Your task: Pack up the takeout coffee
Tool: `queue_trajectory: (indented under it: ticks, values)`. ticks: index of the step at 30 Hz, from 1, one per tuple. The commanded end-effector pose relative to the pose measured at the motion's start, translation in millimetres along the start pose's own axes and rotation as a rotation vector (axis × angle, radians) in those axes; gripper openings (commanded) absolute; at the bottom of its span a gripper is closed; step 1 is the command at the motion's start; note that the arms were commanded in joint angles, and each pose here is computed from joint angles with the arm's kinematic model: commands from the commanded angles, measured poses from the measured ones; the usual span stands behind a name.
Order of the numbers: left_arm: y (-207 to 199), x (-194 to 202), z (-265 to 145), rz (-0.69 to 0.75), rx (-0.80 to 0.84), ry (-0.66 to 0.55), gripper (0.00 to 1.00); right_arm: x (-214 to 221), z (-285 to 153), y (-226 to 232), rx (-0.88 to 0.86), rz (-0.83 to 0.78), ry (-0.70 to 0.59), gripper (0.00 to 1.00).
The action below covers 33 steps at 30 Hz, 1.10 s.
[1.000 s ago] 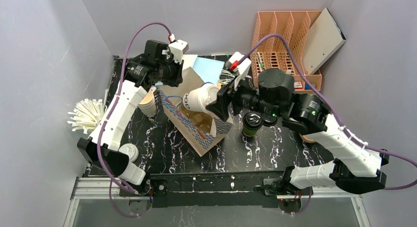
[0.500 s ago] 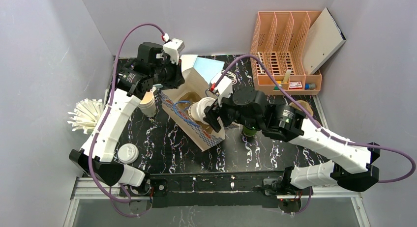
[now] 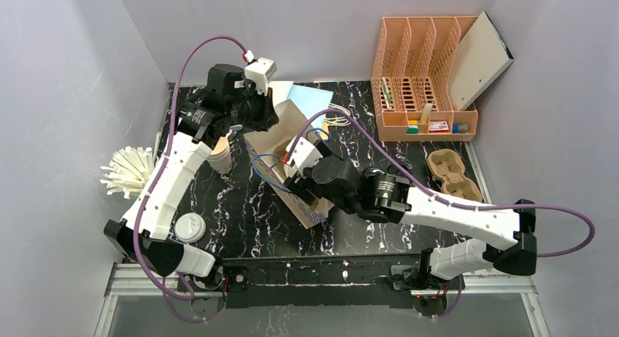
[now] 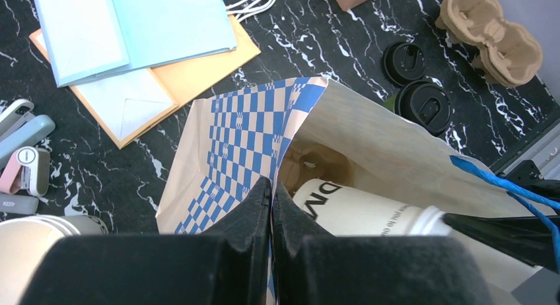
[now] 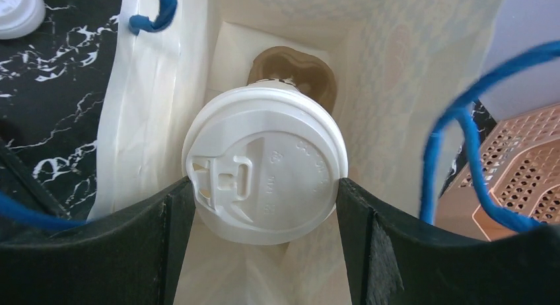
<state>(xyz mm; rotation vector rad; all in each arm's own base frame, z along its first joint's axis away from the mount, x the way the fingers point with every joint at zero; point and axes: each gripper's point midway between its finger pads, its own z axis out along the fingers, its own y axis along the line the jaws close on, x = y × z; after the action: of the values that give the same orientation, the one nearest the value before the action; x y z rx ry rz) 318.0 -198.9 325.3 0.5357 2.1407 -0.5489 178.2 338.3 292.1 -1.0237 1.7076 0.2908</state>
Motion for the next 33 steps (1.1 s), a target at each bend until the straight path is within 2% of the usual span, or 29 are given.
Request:
queue_trajectory:
  ticks: [1,6,11,17,21,26,29,33]
  values:
    - [-13.5,-17.5,-13.6,0.033,0.056,-0.087,0.00,-19.9,11.4,-7.0,0.053,-0.013,-0.064,0.35]
    - [-16.2,-22.2,-11.0,0.060,0.078,-0.113,0.00,-9.0,30.2,-12.4,0.012,0.012,0.014,0.35]
    - [-23.0,-39.3,-3.5,0.086,0.125,-0.183,0.00,7.9,41.8,-16.8,-0.009,0.063,0.049,0.31]
    - [-27.9,-66.4,3.3,0.082,0.151,-0.227,0.00,18.2,32.8,-31.3,-0.003,0.168,0.115,0.28]
    - [-28.6,-50.0,6.8,0.072,0.143,-0.228,0.00,32.0,15.7,-34.0,-0.001,0.233,0.185,0.30]
    - [-36.4,-9.5,9.9,0.041,0.136,-0.182,0.00,48.3,-2.9,-38.7,0.031,0.304,0.185,0.32]
    - [-44.0,-2.2,3.9,0.028,0.135,-0.202,0.00,56.6,-5.4,-41.5,0.048,0.293,0.188,0.32]
    - [-46.9,-7.5,-6.2,-0.003,0.125,-0.233,0.00,68.6,1.2,-37.9,0.048,0.255,0.256,0.32]
